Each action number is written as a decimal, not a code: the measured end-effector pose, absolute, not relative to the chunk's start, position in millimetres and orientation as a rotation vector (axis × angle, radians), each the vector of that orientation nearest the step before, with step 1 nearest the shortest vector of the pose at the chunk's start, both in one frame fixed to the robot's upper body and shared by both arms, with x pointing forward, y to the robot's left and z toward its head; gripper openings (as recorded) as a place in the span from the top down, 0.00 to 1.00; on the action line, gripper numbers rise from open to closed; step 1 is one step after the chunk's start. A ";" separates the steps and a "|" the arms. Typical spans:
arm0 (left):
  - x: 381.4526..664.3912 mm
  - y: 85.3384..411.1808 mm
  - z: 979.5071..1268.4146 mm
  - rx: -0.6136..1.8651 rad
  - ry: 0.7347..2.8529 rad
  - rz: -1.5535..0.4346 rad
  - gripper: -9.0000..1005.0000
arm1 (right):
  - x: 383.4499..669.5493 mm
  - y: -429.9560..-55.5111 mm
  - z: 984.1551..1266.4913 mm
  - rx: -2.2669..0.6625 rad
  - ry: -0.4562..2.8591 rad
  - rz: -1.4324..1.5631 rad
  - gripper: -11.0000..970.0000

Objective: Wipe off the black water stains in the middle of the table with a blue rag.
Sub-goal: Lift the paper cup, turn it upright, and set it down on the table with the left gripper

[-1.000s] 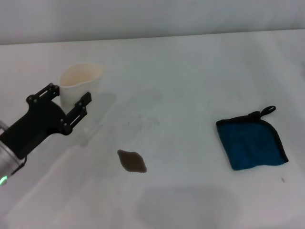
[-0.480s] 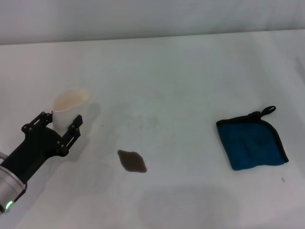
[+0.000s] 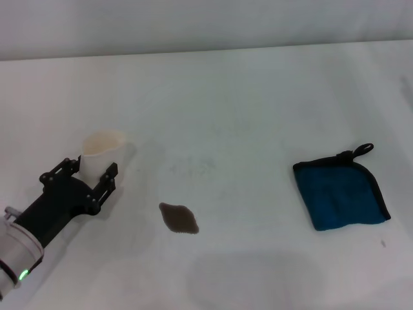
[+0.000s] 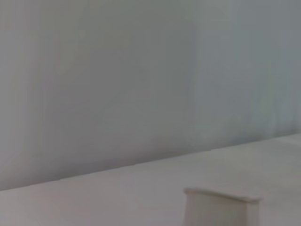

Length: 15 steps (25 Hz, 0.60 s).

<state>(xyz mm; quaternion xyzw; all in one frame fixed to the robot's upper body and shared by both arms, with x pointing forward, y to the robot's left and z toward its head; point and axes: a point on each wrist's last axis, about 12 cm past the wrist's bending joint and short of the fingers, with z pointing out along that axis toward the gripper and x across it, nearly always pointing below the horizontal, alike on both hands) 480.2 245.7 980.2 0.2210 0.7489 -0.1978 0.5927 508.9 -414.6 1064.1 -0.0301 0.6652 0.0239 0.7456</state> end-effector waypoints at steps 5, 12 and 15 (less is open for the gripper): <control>476.3 239.1 977.8 0.547 1.737 -0.445 0.40 | 510.4 -415.4 1063.9 -0.063 1.464 0.047 0.25; 463.7 235.8 971.8 0.580 1.741 -0.417 0.38 | 512.4 -418.0 1063.2 -0.053 1.480 0.034 0.25; 458.9 237.9 969.5 0.574 1.748 -0.407 0.38 | 513.4 -418.1 1063.0 -0.051 1.486 0.031 0.25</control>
